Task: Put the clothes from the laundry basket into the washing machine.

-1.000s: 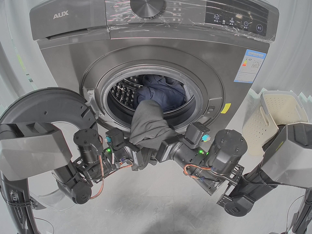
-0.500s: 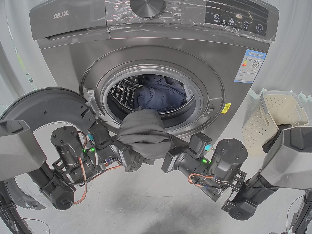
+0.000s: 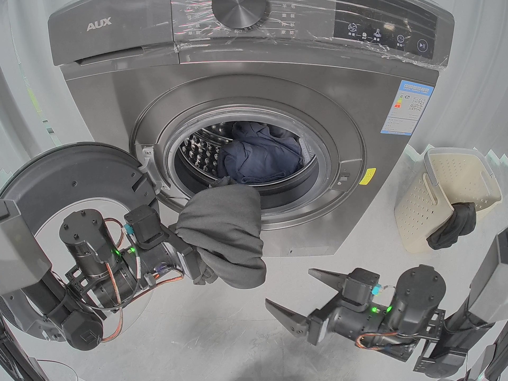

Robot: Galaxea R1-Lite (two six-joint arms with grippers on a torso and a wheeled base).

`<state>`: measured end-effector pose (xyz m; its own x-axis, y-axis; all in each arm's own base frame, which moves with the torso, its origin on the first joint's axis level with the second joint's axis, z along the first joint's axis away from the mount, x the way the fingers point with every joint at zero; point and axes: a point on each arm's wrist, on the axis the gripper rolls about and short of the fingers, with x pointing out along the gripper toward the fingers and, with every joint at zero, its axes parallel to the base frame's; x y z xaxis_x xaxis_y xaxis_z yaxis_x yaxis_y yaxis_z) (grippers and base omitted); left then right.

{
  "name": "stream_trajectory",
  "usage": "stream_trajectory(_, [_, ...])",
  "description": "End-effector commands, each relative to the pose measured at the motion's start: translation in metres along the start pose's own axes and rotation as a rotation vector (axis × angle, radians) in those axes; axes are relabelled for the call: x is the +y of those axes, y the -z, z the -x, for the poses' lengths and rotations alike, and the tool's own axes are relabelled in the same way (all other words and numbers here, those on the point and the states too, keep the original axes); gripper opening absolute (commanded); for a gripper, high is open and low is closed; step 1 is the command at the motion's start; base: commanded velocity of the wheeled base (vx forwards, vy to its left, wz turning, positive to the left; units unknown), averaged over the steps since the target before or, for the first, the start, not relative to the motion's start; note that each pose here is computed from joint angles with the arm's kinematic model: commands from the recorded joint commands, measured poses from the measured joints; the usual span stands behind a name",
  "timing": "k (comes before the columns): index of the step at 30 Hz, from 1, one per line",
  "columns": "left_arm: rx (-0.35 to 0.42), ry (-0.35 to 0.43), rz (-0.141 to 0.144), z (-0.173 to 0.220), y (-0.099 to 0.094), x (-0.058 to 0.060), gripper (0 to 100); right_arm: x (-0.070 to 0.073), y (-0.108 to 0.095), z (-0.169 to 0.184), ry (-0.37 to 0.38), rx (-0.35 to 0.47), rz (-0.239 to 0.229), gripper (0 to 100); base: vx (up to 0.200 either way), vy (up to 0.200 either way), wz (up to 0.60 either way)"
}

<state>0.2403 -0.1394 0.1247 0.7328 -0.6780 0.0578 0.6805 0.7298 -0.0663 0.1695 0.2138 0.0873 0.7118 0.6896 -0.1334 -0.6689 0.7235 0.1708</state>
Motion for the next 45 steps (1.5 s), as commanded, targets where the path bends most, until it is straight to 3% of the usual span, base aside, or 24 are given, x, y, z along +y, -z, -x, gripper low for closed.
stream_trajectory(1, [-0.004,-0.008,-0.010,0.007,-0.003,0.000,0,-0.004,-0.003,0.035,-0.013,0.019,0.004,100,0.000,0.000,0.00])
stream_trajectory(8, [0.004,-0.022,-0.018,0.026,-0.007,-0.001,0,-0.028,-0.006,0.034,0.089,0.009,-0.007,100,0.000,0.000,0.00])
stream_trajectory(11, [-0.004,-0.062,-0.053,0.033,-0.010,0.009,0,-0.034,-0.004,0.035,0.116,0.022,-0.010,100,0.000,0.000,0.00])
stream_trajectory(14, [-0.004,-0.086,-0.054,0.035,-0.011,0.014,0,-0.040,-0.004,0.035,0.139,0.021,-0.009,100,0.000,0.000,0.00])
stream_trajectory(21, [0.020,-0.077,-0.052,0.036,-0.005,0.011,0,-0.037,-0.004,0.035,0.125,0.020,-0.012,100,0.000,0.000,0.00])
stream_trajectory(26, [0.026,-0.068,-0.036,0.036,-0.004,0.008,0,-0.037,-0.004,0.034,0.124,0.022,-0.015,100,0.000,0.000,0.00])
stream_trajectory(43, [0.066,-0.029,-0.039,0.027,0.007,0.000,0,-0.025,0.006,0.035,0.080,0.074,-0.017,100,0.176,0.000,0.00])
stream_trajectory(45, [0.084,-0.017,-0.036,0.026,0.012,-0.003,0,-0.022,0.018,0.048,0.063,0.144,-0.001,100,0.000,0.000,0.00])
